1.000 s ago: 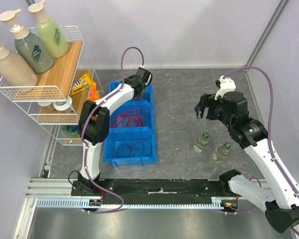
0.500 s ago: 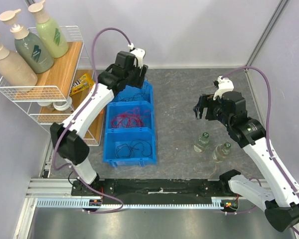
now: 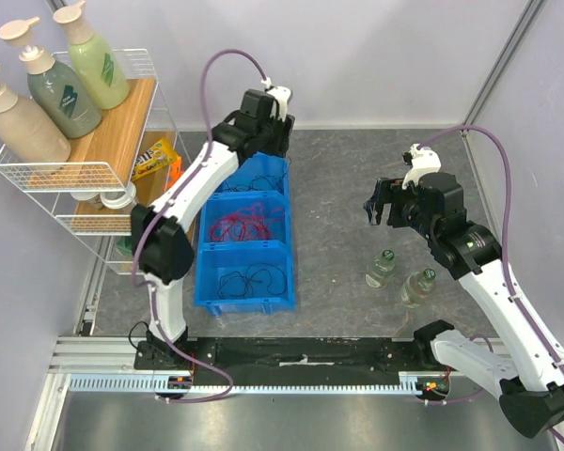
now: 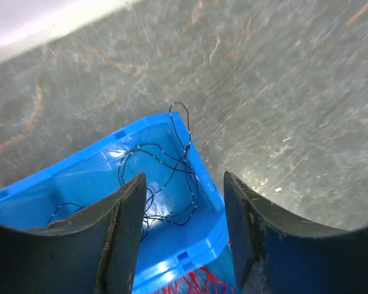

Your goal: Untangle the cables

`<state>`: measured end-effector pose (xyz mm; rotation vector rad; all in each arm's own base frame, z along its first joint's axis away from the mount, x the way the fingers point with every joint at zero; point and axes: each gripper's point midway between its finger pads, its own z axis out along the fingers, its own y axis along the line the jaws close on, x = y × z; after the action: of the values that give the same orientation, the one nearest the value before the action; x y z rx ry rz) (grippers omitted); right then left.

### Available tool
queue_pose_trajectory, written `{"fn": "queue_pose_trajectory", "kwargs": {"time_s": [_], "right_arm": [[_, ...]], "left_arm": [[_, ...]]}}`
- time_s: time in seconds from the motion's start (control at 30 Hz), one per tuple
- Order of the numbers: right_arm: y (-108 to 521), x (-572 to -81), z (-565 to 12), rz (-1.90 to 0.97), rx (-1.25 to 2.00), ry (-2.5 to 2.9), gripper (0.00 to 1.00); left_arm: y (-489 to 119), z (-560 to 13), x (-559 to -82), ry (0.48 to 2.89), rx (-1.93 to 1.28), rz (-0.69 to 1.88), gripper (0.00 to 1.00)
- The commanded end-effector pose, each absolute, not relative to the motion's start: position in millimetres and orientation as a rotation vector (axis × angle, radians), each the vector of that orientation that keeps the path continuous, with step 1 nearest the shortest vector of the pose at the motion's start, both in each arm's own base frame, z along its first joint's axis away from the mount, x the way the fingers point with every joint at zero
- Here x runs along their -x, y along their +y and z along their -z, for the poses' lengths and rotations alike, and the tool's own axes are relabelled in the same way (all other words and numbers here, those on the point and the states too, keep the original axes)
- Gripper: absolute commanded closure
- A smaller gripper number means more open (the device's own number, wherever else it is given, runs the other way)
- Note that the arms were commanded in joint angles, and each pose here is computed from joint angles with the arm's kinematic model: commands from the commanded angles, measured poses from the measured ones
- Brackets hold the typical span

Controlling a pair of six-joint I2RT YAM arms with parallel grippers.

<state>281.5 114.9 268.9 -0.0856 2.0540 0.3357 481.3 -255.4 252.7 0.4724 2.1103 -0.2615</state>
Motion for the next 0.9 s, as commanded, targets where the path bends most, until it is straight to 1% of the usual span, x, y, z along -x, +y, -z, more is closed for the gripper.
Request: {"fn": "queue_pose_trajectory", "kwargs": {"time_s": [0.0, 0.1, 0.17, 0.23, 0.33, 0.53, 0.87], "right_arm": [[114.3, -278.9, -282.4, -0.354, 0.076, 2.011, 0.13], [113.5, -278.0, -282.2, -0.348, 0.080, 2.013, 0.13], [114.0, -278.2, -281.7, -0.349, 0.081, 2.016, 0.13], [113.8, -279.7, -280.9, -0.343, 0.082, 2.018, 0.13], [114.6, -280.5, -279.9, -0.343, 0.084, 2.023, 0.13], [114.3, -281.8, -278.8, -0.336, 0.087, 2.027, 0.13], [113.4, -283.9, -274.0, -0.319, 0.092, 2.039, 0.13]], "left_arm": [[-259.5, -196.7, -496.4, 2.240, -0.465, 0.215, 0.45], [-259.2, -168.9, -507.1, 2.275, -0.486, 0.161, 0.51], [-260.3, -155.6, -510.3, 2.293, -0.490, 0.147, 0.51], [-261.9, -142.8, -512.7, 2.312, -0.488, 0.149, 0.47], [-265.0, -129.3, -515.5, 2.323, -0.483, 0.158, 0.46], [-272.2, -121.3, -523.3, 2.309, -0.467, 0.179, 0.55], [-279.0, -107.6, -527.9, 2.313, -0.475, 0.209, 0.56]]}}
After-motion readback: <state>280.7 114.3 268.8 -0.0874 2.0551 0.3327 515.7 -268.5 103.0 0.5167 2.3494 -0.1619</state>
